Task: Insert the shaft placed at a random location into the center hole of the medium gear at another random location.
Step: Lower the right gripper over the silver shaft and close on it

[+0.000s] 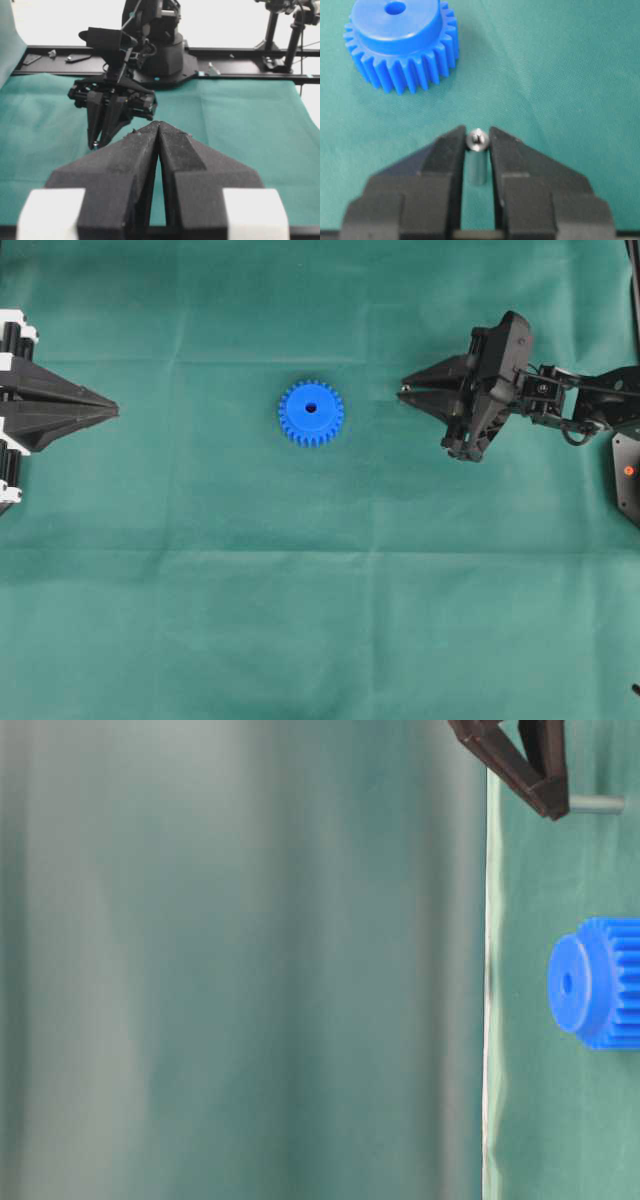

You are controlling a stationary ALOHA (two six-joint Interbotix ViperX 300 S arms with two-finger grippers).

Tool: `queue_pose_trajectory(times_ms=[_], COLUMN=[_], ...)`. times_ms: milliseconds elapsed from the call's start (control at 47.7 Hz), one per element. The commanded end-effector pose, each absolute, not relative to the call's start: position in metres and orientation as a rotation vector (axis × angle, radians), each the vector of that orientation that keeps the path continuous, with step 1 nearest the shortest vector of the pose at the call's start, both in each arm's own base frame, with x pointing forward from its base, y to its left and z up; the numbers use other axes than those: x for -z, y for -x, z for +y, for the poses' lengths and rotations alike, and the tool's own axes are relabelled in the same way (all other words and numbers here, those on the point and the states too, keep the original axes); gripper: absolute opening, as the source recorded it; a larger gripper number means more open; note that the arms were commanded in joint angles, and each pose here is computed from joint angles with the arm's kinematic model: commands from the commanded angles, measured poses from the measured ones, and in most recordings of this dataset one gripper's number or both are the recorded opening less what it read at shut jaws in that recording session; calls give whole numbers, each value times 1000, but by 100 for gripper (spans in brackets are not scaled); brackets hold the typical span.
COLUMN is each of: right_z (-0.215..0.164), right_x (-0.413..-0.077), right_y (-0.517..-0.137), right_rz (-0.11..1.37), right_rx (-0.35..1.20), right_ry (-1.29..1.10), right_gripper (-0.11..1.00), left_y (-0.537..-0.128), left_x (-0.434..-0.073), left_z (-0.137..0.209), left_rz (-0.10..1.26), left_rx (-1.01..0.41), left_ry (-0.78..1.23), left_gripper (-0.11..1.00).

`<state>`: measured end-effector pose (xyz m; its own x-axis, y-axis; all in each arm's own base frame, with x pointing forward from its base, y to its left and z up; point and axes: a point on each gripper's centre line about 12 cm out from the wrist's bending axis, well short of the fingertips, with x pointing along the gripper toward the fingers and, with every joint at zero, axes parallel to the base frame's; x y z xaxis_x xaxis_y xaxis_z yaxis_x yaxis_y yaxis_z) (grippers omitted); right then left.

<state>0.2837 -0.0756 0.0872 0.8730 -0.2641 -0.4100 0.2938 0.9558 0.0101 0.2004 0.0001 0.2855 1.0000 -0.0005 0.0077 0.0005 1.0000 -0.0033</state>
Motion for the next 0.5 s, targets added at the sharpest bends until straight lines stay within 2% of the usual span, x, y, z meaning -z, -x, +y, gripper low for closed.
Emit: queue_pose_trajectory(times_ms=[0, 272, 482], right_z=[-78, -78, -79], right_x=[-94, -94, -108], right_y=[-288, -288, -289], right_rz=[384, 391, 357], right_rx=[298, 297, 297], right_ry=[-72, -74, -73], right_gripper=[13, 14, 14], left_y=[-202, -202, -202], left_x=[-289, -288, -288], left_z=[0, 0, 0], left_rz=[-14, -5, -5], left_rx=[1, 1, 1], left_ry=[-1, -1, 0], left_gripper=[0, 0, 0])
